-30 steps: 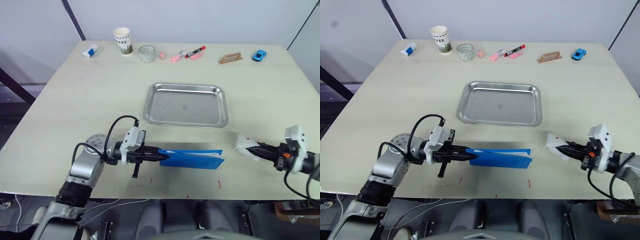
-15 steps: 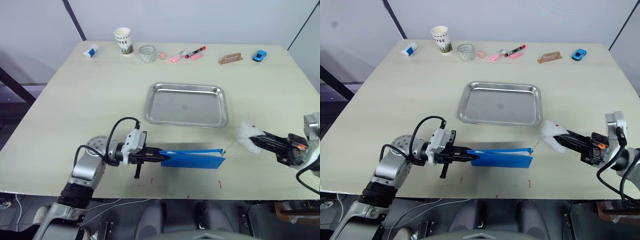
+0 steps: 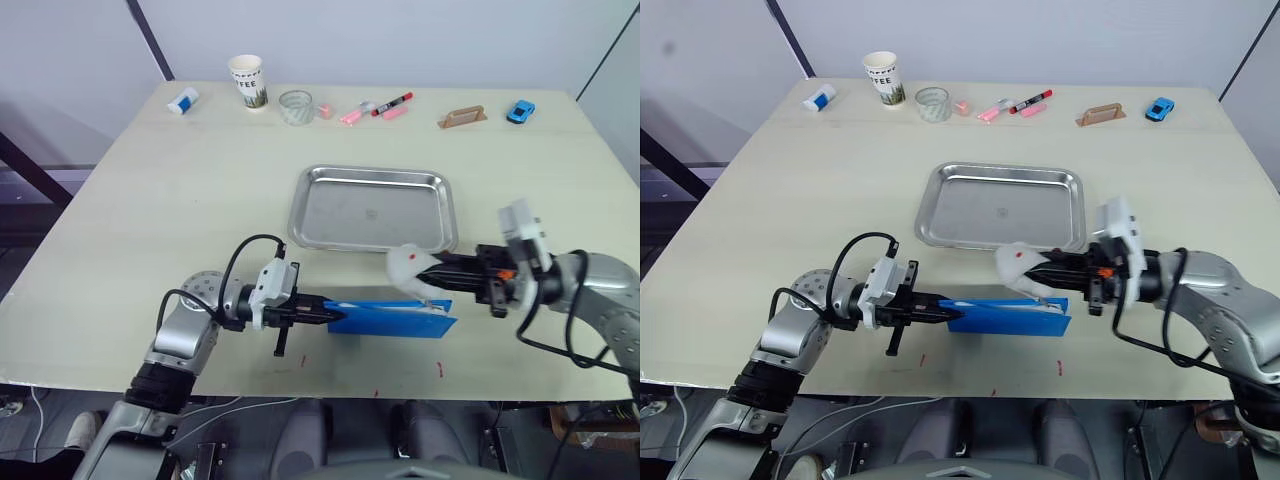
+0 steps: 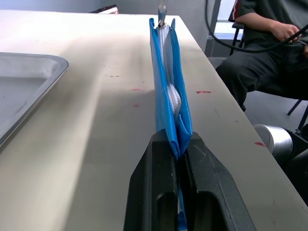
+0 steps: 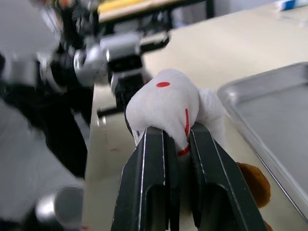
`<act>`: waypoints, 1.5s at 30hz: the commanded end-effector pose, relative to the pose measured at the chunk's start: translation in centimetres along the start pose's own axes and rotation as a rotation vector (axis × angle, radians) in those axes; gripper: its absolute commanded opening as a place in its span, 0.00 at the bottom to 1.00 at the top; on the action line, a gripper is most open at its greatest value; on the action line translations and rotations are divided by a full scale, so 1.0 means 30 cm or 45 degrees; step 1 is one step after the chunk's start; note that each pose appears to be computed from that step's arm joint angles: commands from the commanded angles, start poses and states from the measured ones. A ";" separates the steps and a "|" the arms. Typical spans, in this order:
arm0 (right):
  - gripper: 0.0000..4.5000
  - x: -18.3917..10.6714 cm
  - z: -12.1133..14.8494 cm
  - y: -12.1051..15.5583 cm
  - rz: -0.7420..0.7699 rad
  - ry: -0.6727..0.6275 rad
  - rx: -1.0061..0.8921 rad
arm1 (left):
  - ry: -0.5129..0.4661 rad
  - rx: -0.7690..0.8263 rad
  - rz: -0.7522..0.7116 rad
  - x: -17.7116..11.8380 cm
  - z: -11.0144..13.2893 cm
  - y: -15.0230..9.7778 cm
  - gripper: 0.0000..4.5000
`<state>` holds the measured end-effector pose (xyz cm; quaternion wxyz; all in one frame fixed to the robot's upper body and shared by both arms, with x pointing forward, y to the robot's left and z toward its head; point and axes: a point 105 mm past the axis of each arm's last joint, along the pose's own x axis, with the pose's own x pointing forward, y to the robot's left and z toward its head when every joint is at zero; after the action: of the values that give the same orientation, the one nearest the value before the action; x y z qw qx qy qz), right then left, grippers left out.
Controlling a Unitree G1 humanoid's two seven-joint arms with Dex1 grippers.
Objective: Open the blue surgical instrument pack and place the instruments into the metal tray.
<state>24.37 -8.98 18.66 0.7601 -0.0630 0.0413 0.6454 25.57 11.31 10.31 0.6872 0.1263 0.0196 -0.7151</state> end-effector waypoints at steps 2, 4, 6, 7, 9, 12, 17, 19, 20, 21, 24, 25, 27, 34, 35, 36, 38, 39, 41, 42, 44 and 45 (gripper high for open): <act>0.00 0.106 0.026 -0.019 0.078 -0.005 -0.196 | 0.007 -0.005 -0.037 0.030 -0.013 -0.009 0.00; 0.00 0.172 0.042 -0.014 0.143 -0.024 -0.265 | 0.004 0.000 -0.040 0.035 -0.014 -0.008 0.00; 0.00 0.212 0.051 -0.007 0.189 -0.039 -0.310 | 0.001 0.003 -0.040 0.039 -0.014 -0.006 0.00; 0.00 0.229 0.053 -0.005 0.206 -0.043 -0.327 | 0.002 0.006 -0.040 0.040 -0.014 -0.006 0.00; 0.00 0.255 0.055 -0.002 0.237 -0.045 -0.349 | 0.000 0.009 -0.038 0.042 -0.014 -0.004 0.00; 0.00 0.266 0.056 -0.001 0.266 -0.045 -0.366 | 0.004 0.012 -0.032 0.042 -0.017 -0.003 0.00; 0.00 0.215 0.085 0.000 0.269 -0.081 -0.372 | 0.001 0.008 0.000 0.032 -0.018 0.004 0.00; 0.00 0.173 0.089 0.029 0.317 -0.054 -0.408 | -0.007 -0.003 0.021 0.026 -0.019 0.009 0.00; 0.00 0.159 0.083 0.048 0.349 -0.026 -0.436 | -0.013 -0.009 0.029 0.025 -0.018 0.011 0.00; 0.00 0.150 0.080 0.064 0.370 -0.006 -0.458 | -0.019 -0.013 0.034 0.024 -0.016 0.014 0.00; 0.00 0.141 0.089 0.092 0.394 -0.002 -0.562 | -0.034 -0.023 0.045 0.021 -0.010 0.021 0.00; 0.00 0.139 0.084 0.099 0.406 0.020 -0.605 | -0.034 -0.024 0.045 0.020 -0.010 0.023 0.00; 0.00 0.135 0.064 0.110 0.430 0.074 -0.704 | -0.031 -0.025 0.042 0.019 -0.011 0.024 0.00; 0.11 0.147 -0.055 0.097 0.452 0.231 -1.089 | -0.025 -0.020 0.020 0.024 -0.013 0.029 0.00; 0.22 0.148 -0.062 0.099 0.460 0.228 -1.103 | -0.026 -0.020 0.019 0.024 -0.013 0.030 0.00; 0.28 0.146 -0.062 0.102 0.469 0.218 -1.114 | -0.025 -0.021 0.017 0.023 -0.013 0.029 0.00; 0.48 0.139 -0.056 0.103 0.475 0.200 -1.143 | -0.021 -0.021 0.012 0.021 -0.015 0.028 0.00; 0.57 0.135 -0.053 0.102 0.476 0.194 -1.155 | -0.020 -0.021 0.010 0.020 -0.015 0.027 0.00; 0.80 0.124 -0.045 0.098 0.470 0.179 -1.177 | -0.017 -0.022 0.006 0.019 -0.016 0.027 0.00; 0.90 0.114 -0.030 0.098 0.462 0.154 -1.200 | -0.015 -0.022 0.005 0.017 -0.016 0.028 0.00; 0.99 0.092 -0.009 0.106 0.467 0.109 -1.234 | -0.011 -0.022 0.005 0.014 -0.017 0.029 0.00; 0.99 0.084 -0.001 0.114 0.475 0.085 -1.263 | -0.010 -0.023 0.006 0.012 -0.018 0.030 0.00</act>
<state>22.03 -5.60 16.63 0.5199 -0.4238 -0.1910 0.7166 26.48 10.62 10.20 0.6897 0.1113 0.0122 -0.7154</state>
